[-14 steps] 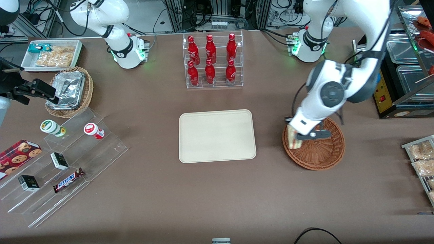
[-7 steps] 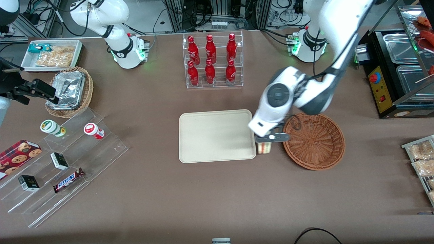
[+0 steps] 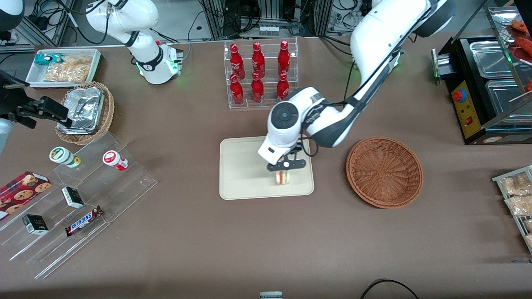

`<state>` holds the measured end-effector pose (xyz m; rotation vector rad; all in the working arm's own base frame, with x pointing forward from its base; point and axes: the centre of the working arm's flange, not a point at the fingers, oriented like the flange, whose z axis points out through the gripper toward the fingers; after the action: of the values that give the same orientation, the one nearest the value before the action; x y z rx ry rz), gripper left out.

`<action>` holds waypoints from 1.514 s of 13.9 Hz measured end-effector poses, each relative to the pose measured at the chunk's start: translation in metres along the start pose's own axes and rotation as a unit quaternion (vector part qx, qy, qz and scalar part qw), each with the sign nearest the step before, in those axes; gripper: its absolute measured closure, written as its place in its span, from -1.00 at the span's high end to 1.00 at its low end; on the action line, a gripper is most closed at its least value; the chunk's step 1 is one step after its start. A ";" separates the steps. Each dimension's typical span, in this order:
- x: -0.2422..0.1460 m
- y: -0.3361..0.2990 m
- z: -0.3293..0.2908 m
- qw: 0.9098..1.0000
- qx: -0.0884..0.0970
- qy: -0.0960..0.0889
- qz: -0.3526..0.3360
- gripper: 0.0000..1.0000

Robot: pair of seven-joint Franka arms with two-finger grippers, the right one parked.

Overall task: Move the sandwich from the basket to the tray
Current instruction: 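Lower the sandwich onto the cream tray and open the left gripper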

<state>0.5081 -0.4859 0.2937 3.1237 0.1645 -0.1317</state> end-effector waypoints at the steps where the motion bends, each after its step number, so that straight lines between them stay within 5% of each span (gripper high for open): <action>1: -0.004 0.009 0.003 1.000 -0.003 -0.002 0.001 -0.70; 11: -0.022 0.040 0.050 1.000 -0.013 -0.020 0.001 -0.61; 17: -0.011 0.042 0.017 1.000 -0.028 0.003 -0.011 0.52; 19: -0.004 0.034 -0.008 1.000 -0.018 0.017 -0.016 0.93; 21: 0.002 0.022 -0.035 0.999 -0.008 0.032 -0.024 1.00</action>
<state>0.5156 -0.5075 0.3282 3.1101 0.2388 -0.0311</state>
